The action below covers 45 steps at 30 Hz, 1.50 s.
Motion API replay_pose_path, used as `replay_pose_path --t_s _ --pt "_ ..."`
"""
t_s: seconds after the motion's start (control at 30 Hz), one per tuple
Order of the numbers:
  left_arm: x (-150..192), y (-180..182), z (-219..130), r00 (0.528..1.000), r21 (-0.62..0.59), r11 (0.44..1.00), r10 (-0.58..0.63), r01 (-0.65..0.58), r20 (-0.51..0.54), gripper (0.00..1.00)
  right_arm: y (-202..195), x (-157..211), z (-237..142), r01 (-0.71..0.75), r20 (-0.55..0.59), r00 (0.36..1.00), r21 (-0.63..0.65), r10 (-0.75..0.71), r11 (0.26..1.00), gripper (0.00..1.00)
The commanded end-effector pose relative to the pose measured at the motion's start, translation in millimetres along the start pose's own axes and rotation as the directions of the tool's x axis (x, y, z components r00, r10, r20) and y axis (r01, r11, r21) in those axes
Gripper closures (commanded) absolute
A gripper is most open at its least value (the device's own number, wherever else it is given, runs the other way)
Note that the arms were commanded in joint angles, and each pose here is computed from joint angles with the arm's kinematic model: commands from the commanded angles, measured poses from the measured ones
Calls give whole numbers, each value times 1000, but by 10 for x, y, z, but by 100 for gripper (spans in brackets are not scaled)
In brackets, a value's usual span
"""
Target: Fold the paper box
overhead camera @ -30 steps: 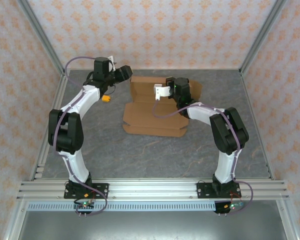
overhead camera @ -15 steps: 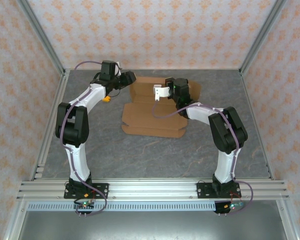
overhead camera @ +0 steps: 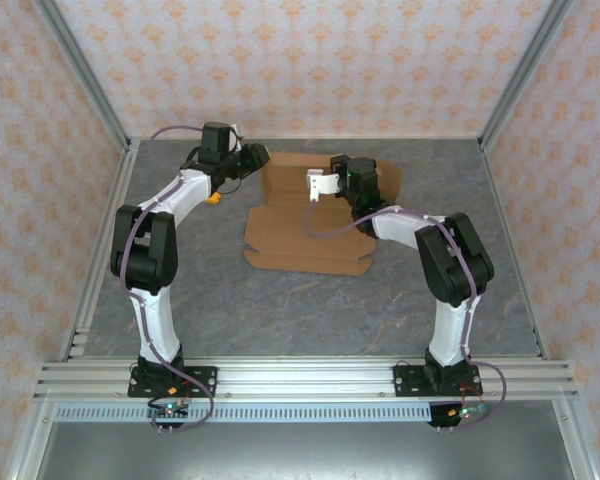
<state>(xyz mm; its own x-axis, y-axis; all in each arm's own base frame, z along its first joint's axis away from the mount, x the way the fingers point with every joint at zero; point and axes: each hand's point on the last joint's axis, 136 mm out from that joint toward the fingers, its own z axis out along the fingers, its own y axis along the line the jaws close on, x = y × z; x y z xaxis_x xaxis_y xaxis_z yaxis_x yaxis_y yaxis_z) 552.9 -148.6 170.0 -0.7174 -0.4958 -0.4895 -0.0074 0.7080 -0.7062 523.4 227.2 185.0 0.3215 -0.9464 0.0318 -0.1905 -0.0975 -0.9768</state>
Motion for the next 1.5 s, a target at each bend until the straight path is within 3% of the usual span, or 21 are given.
replay_pose_path --t_s 0.0,0.1,0.33,0.47,0.63,0.87,1.03,1.2,1.47 --pt "110 -151 -72 1000 38 999 -3 4 -31 66 142 -159 19 33 43 999 -13 -32 999 100" --pt "69 -129 -126 1000 6 1000 24 -24 -14 61 97 -153 2 27 39 999 -6 -27 1000 100" --pt "-26 -111 -347 995 -24 995 96 -95 24 33 82 -142 -12 30 37 999 -7 -30 1000 100" --pt "-13 -158 -548 971 -35 973 230 -229 56 25 73 -139 -14 34 36 999 -7 -34 999 100" --pt "101 62 -675 942 -90 940 333 -328 47 22 50 -128 -21 35 36 999 -11 -34 999 100" --pt "274 348 -569 867 -152 857 499 -492 4 28 31 -129 -27 34 36 999 -14 -34 999 100" --pt "295 328 -365 814 -184 799 581 -573 -10 34 35 -132 -23 31 35 999 -16 -30 999 100" --pt "235 398 -150 796 -230 770 605 -595 -32 44 23 -130 -25 31 35 999 -15 -31 999 100" --pt "168 375 12 771 -244 754 636 -609 41 57 31 -132 -22 31 36 999 -21 -31 999 100"
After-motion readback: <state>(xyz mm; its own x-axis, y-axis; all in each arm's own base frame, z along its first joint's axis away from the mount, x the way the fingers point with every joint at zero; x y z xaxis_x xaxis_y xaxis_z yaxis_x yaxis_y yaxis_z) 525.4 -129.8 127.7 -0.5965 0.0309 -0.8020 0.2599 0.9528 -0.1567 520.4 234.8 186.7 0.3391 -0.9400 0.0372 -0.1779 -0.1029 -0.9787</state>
